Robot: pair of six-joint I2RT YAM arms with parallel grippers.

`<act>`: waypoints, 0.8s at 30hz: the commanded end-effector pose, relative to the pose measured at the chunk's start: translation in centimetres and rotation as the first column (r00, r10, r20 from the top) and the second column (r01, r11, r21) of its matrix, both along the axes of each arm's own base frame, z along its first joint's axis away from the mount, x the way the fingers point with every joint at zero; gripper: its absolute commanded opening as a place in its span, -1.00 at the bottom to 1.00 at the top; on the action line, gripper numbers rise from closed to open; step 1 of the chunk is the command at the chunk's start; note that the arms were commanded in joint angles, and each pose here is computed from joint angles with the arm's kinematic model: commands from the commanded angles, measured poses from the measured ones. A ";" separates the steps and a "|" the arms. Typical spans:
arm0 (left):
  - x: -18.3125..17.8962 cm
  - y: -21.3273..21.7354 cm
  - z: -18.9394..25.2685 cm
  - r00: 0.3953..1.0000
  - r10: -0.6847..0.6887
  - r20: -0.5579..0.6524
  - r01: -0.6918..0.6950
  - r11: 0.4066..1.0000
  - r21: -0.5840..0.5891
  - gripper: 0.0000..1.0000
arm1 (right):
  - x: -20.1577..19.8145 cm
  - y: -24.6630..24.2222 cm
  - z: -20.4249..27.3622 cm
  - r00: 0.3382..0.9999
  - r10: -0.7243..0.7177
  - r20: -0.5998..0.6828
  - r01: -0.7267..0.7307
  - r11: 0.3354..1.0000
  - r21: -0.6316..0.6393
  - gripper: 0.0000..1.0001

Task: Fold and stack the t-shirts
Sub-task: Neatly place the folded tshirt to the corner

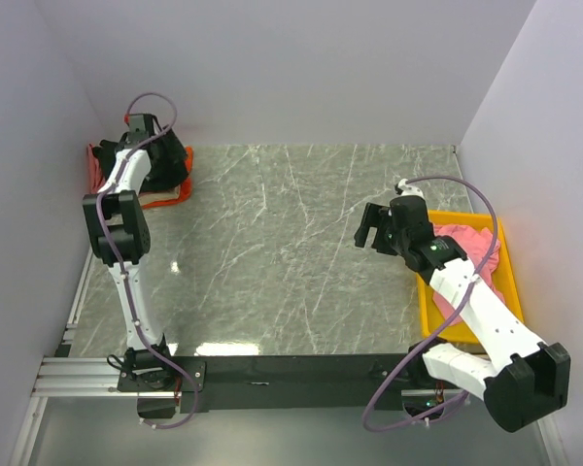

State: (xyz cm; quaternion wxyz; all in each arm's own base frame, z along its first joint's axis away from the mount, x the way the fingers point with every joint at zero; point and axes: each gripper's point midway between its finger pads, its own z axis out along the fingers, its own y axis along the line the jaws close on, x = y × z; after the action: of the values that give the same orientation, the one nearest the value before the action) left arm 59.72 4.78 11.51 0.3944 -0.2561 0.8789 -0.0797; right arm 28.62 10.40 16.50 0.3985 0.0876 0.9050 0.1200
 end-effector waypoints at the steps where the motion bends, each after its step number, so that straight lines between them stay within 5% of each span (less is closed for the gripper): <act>1: -0.2 -1.4 -0.6 1.000 -0.014 0.006 0.015 0.997 -0.075 0.99 | 0.9 0.0 0.7 0.999 -0.015 0.032 0.014 1.000 0.014 0.94; 10: -1.3 -2.8 -3.7 0.999 -0.041 -0.029 0.036 0.989 -0.146 0.99 | 1.1 0.3 -0.3 1.000 0.002 0.001 -0.002 1.000 0.004 0.94; 18: -1.0 -1.4 8.5 0.992 0.005 0.128 0.002 0.999 -0.052 0.99 | 1.7 0.1 2.1 0.997 -0.021 0.070 0.020 1.000 0.024 0.94; 22: -5.9 -3.6 17.5 0.962 0.021 0.273 -0.029 0.999 0.024 0.99 | 1.6 0.0 3.7 0.993 -0.026 0.119 0.022 0.999 0.037 0.94; 24: -8.3 -4.0 16.9 0.958 0.055 0.281 -0.072 0.996 0.049 0.99 | 1.7 0.1 4.0 0.989 -0.026 0.144 0.020 0.999 0.047 0.94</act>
State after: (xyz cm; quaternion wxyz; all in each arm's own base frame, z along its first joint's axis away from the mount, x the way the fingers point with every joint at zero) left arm 55.09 2.30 19.72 0.4388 -0.2627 0.8546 -0.0896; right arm 28.90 10.48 16.53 0.4005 0.0882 0.9039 0.1218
